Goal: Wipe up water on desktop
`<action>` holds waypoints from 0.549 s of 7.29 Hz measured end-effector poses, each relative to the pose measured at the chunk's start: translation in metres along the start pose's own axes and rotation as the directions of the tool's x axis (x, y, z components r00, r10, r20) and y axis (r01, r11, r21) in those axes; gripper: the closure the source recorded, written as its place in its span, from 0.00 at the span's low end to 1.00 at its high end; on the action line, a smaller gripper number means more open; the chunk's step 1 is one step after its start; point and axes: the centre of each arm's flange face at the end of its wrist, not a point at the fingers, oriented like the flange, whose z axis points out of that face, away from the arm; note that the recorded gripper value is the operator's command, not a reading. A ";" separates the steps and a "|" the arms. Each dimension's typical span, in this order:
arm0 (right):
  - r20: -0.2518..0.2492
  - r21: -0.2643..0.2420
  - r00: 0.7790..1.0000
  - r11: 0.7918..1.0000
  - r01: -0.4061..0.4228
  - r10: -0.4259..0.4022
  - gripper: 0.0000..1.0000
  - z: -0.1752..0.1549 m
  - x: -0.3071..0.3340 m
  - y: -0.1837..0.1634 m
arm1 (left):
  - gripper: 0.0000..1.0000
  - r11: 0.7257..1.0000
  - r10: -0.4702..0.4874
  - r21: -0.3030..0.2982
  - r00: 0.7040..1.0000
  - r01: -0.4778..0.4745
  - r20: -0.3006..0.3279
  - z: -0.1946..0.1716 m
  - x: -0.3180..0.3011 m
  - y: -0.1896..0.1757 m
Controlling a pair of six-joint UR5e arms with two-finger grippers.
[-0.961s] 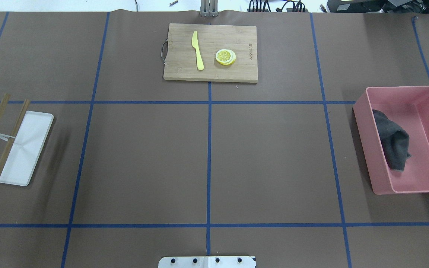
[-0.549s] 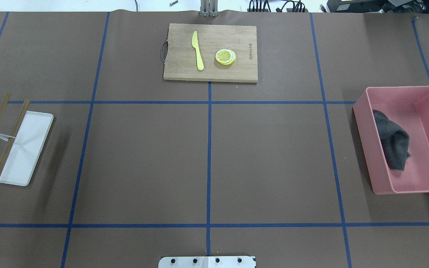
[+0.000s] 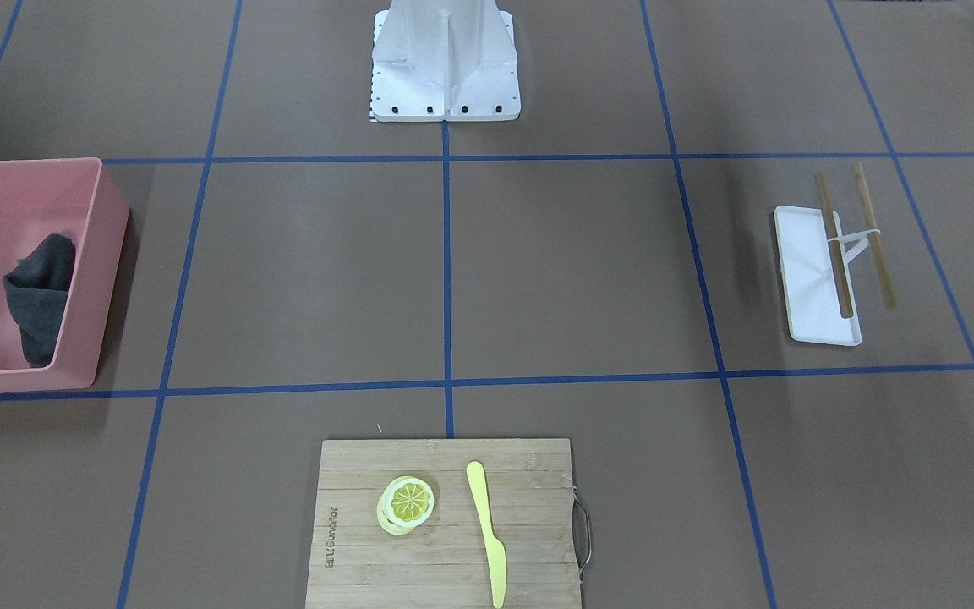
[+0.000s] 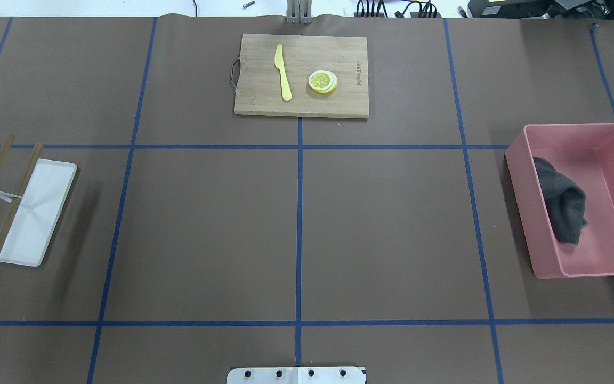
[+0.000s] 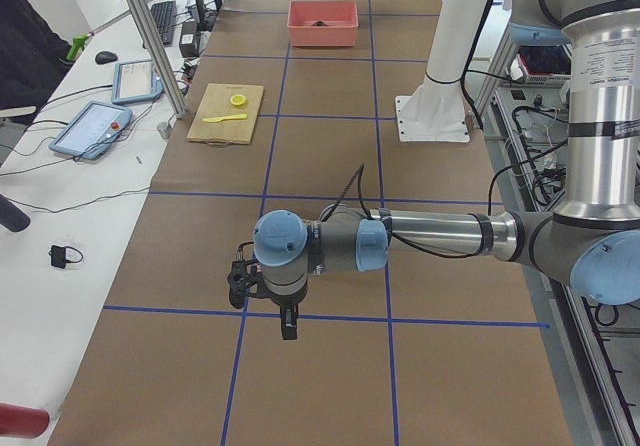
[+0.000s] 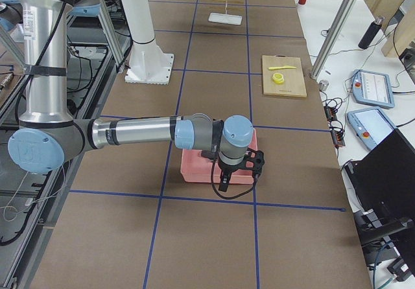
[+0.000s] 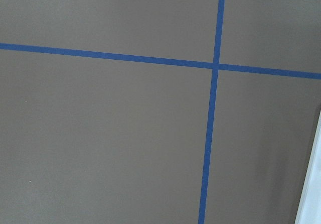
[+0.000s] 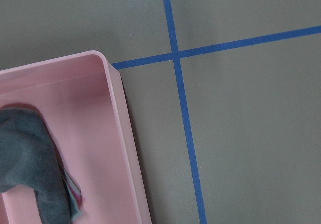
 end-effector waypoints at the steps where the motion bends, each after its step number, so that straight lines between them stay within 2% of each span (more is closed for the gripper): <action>1: 0.000 -0.001 1.000 1.000 -0.002 0.002 0.00 0.000 0.000 0.000 | 0.02 1.000 -0.002 -0.001 1.000 0.002 0.000 0.001 0.000 0.000; 4: 0.000 -0.001 1.000 1.000 -0.003 0.003 0.00 0.000 0.000 0.000 | 0.02 1.000 -0.006 -0.005 1.000 0.006 0.001 0.002 -0.001 0.000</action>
